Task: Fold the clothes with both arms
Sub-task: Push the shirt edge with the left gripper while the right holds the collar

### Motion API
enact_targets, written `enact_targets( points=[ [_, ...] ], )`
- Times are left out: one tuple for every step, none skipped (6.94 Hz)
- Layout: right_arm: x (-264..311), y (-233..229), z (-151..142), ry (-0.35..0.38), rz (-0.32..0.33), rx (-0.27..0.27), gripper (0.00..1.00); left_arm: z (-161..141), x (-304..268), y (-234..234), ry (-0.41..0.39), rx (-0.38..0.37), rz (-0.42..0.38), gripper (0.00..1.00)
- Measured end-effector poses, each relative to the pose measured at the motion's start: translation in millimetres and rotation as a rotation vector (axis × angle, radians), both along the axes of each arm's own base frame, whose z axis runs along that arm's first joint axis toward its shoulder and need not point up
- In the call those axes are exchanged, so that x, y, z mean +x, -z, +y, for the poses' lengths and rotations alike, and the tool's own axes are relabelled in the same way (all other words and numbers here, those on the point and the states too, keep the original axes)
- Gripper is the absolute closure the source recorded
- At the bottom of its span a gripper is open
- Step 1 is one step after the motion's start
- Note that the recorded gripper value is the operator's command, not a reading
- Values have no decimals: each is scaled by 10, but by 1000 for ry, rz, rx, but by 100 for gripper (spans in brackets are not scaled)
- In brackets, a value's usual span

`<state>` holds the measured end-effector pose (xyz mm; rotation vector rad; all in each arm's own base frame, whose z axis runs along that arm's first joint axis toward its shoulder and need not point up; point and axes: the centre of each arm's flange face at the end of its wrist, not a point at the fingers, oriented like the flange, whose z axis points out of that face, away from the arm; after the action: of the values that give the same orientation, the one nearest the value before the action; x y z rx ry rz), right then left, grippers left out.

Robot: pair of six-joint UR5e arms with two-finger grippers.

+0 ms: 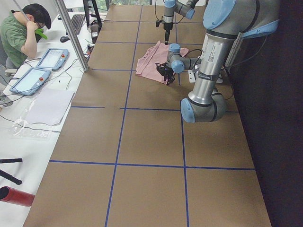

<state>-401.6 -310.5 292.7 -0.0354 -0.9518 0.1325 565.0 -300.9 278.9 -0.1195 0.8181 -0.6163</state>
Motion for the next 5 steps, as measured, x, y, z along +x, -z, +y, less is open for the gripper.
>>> enact_targets(
  points=[
    [3,0,-3,-1,0,0,0,-5,-13,20,-2,4,4,100],
    [6,-1,-8,-2,0,0,0,-57,-53,48,4,7,9,100],
    [8,1,-11,-3,0,0,0,-238,-151,78,22,21,11,100],
    [12,13,-12,-6,-2,0,0,-545,-306,101,42,56,4,100],
    [14,23,-12,-9,-4,-1,0,-971,-472,95,64,103,-18,100]
  ],
)
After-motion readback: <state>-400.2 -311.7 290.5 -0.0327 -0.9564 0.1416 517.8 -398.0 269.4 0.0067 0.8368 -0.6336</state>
